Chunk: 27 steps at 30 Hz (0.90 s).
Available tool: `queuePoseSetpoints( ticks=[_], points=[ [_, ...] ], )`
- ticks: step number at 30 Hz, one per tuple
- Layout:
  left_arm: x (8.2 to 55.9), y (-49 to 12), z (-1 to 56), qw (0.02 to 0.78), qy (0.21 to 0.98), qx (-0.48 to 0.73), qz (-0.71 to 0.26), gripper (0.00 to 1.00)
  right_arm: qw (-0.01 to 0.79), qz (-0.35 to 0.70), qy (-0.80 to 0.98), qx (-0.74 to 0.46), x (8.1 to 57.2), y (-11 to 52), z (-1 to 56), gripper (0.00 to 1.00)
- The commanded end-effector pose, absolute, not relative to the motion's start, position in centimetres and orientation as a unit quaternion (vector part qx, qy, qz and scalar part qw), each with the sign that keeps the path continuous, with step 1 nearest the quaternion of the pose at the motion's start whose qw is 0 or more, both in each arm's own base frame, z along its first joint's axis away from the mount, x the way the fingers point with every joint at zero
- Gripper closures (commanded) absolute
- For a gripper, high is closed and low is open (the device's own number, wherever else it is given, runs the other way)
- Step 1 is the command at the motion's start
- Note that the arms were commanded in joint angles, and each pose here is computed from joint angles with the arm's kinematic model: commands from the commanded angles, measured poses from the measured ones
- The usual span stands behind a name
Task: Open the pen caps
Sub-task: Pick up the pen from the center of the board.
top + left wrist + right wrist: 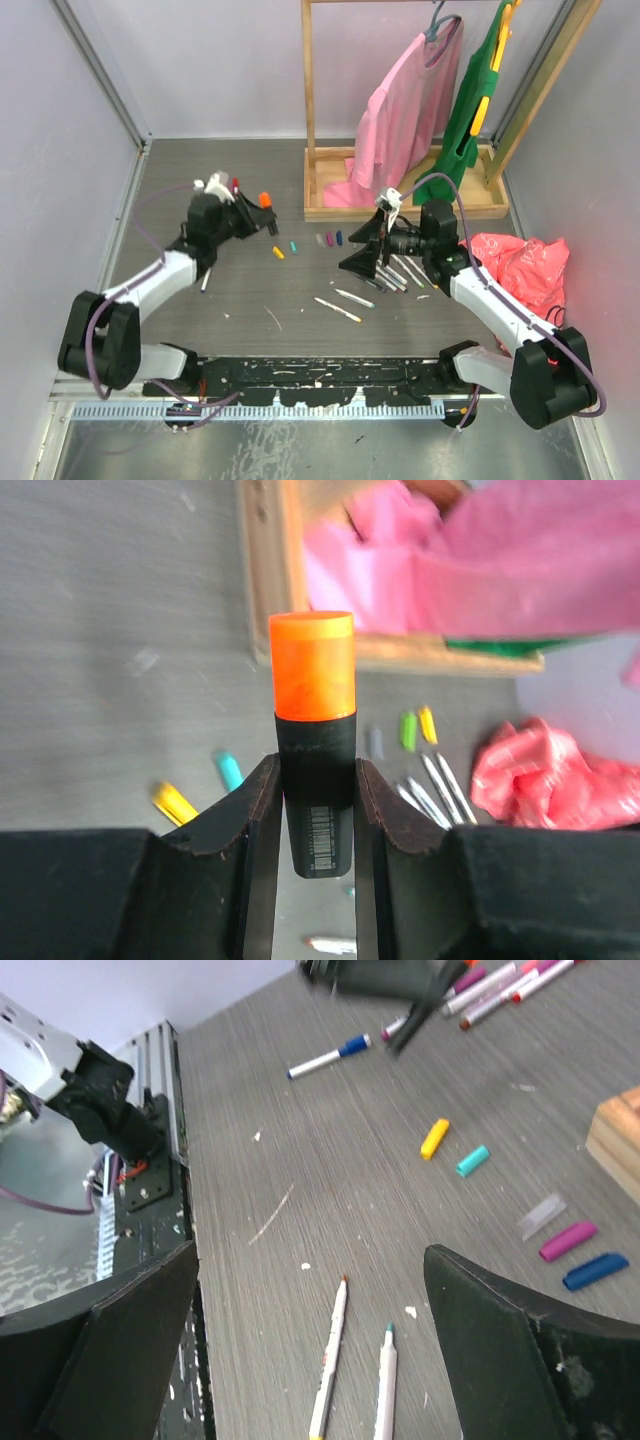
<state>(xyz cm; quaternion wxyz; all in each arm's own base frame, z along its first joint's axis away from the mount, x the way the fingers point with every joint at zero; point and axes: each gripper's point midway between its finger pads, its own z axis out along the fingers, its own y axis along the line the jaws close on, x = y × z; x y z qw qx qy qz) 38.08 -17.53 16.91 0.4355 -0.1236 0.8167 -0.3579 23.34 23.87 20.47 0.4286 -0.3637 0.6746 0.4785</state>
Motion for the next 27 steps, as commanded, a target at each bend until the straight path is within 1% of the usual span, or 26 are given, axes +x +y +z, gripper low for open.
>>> queuePoseSetpoints(
  ticks=[1, 5, 10, 23, 27],
  points=[
    [33.5, -22.6, 23.7, 0.504, 0.707, -0.110, -0.483, 1.00, 0.484, 0.515, 0.603, -0.369, 23.2, 24.7, 25.1, 0.00],
    [29.7, -24.7, 25.0, 0.539, 0.669, -0.130, -0.495, 1.00, 0.484, 0.516, 0.608, -0.360, 23.5, 24.8, 24.6, 0.02],
    [27.4, -26.3, 24.9, 0.549, 0.656, -0.176, -0.487, 1.00, 0.479, 0.483, 0.633, -0.369, 24.4, 25.1, 23.1, 0.04],
    [25.3, -29.7, 23.3, 0.547, 0.675, -0.236, -0.436, 1.00, 0.440, 0.467, 0.663, -0.385, 24.2, 27.1, 20.3, 0.08],
    [25.2, -30.8, 23.1, 0.539, 0.678, -0.237, -0.440, 1.00, 0.427, 0.467, 0.674, -0.383, 24.2, 27.7, 19.7, 0.13]
  ],
)
